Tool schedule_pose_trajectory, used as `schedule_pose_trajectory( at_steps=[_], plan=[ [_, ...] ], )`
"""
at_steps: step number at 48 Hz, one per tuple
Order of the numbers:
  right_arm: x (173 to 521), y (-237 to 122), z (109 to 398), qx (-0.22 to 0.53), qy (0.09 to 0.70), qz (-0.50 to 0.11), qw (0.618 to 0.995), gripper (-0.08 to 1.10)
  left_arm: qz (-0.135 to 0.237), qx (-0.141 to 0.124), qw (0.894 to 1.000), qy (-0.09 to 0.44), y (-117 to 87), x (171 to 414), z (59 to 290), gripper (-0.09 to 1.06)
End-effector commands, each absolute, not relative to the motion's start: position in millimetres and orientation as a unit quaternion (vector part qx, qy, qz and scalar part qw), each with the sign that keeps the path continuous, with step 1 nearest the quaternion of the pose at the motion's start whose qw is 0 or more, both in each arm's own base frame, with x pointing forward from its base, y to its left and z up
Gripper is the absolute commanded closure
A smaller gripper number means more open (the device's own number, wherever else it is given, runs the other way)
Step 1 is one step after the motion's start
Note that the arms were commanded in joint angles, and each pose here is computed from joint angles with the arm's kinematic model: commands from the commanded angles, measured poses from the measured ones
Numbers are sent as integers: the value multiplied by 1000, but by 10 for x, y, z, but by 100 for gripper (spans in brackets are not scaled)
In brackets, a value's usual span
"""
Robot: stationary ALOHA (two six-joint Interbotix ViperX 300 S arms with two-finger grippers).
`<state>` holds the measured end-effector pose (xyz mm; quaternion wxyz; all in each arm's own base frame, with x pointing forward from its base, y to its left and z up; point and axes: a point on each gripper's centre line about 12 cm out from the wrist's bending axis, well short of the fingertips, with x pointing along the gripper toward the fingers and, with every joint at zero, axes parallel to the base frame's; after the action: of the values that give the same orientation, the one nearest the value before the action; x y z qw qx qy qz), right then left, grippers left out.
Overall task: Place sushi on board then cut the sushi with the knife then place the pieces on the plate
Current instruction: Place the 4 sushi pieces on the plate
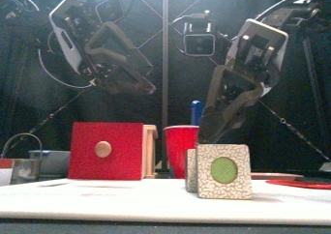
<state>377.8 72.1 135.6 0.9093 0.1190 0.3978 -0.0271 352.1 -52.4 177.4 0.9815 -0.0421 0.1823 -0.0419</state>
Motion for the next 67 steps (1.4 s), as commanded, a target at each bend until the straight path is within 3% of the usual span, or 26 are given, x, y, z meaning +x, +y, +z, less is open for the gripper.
schedule_pose_trajectory(
  at_steps=[1, 56, 67],
  plan=[
    [3831, 674, 1440, 122, 385, -29, 914, 21, -44, -43, 984, 166, -540, 3528, 1870, 11],
    [3856, 667, 1339, 131, 394, -33, 909, 21, -42, -60, 983, 169, -536, 3243, 1875, 11],
    [3881, 665, 1435, 130, 384, -32, 914, 21, -39, -63, 983, 170, -529, 3236, 1864, 11]
  ],
)
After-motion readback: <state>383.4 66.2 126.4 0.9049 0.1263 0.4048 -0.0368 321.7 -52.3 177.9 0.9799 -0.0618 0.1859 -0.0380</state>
